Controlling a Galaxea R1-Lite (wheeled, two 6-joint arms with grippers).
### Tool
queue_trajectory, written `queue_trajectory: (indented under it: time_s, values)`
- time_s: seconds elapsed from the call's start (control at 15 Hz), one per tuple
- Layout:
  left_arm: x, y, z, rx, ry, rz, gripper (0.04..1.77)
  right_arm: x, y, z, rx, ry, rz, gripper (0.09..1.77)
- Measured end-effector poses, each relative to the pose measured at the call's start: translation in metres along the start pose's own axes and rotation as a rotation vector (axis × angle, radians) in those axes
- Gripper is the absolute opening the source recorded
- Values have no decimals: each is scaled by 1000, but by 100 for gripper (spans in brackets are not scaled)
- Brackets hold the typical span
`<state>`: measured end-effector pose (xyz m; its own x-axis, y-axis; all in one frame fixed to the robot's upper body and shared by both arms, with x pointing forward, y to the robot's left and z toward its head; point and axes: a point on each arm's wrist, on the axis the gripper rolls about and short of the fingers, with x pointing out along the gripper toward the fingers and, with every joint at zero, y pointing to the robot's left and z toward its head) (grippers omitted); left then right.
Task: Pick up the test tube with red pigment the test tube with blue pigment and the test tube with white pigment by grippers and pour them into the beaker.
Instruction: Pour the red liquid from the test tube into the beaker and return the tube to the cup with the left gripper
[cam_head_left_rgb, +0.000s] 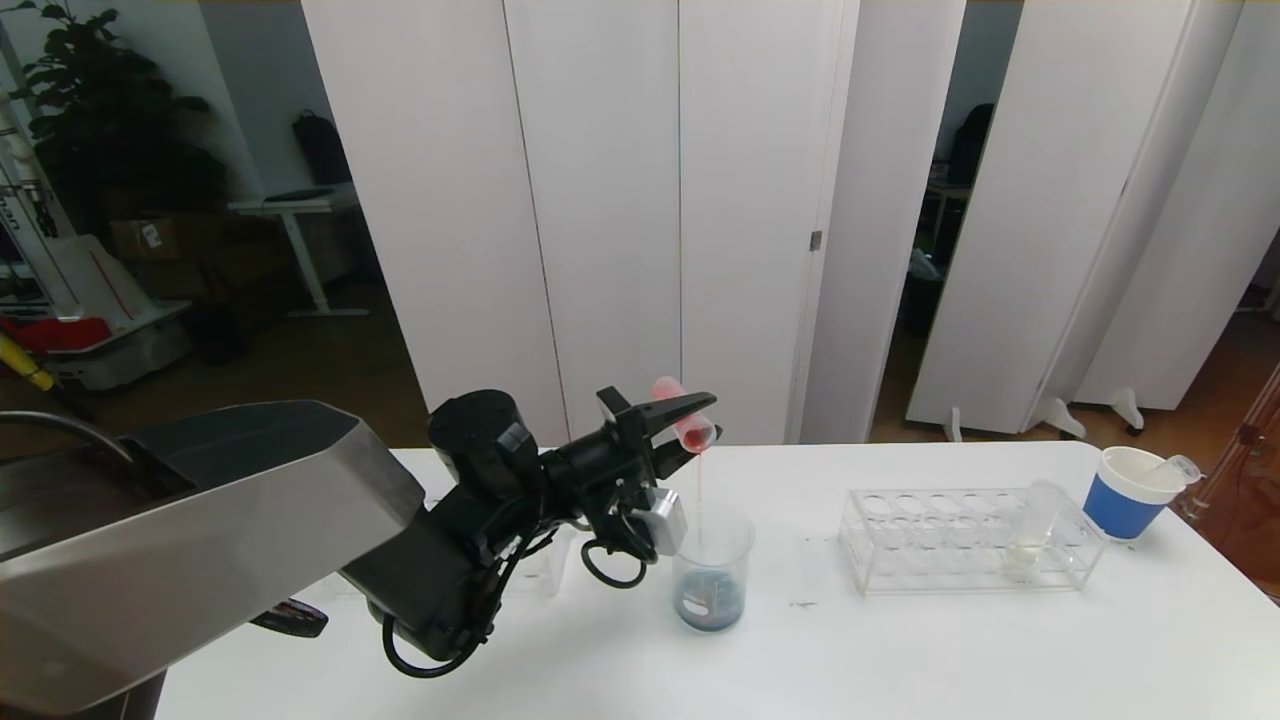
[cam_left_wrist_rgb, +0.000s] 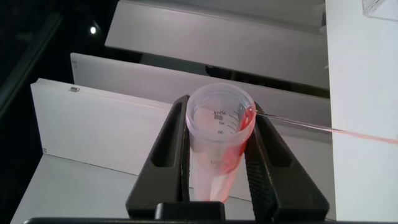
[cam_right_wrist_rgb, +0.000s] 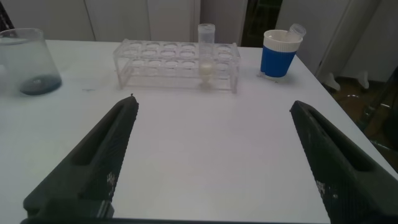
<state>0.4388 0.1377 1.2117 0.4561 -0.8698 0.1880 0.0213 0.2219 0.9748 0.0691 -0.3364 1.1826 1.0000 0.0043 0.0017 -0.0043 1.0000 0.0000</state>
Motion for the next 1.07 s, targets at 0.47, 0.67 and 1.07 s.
queue_trajectory:
  time_s: [0.47, 0.67, 1.07]
  values:
    - [0, 1, 0, 2, -1, 3, 59, 0, 0, 0, 0, 0, 0, 175]
    - [2, 4, 0, 10, -5, 14, 59, 0, 0, 0, 0, 0, 0, 175]
    - [1, 6, -1, 20, -2, 18, 59, 0, 0, 0, 0, 0, 0, 175]
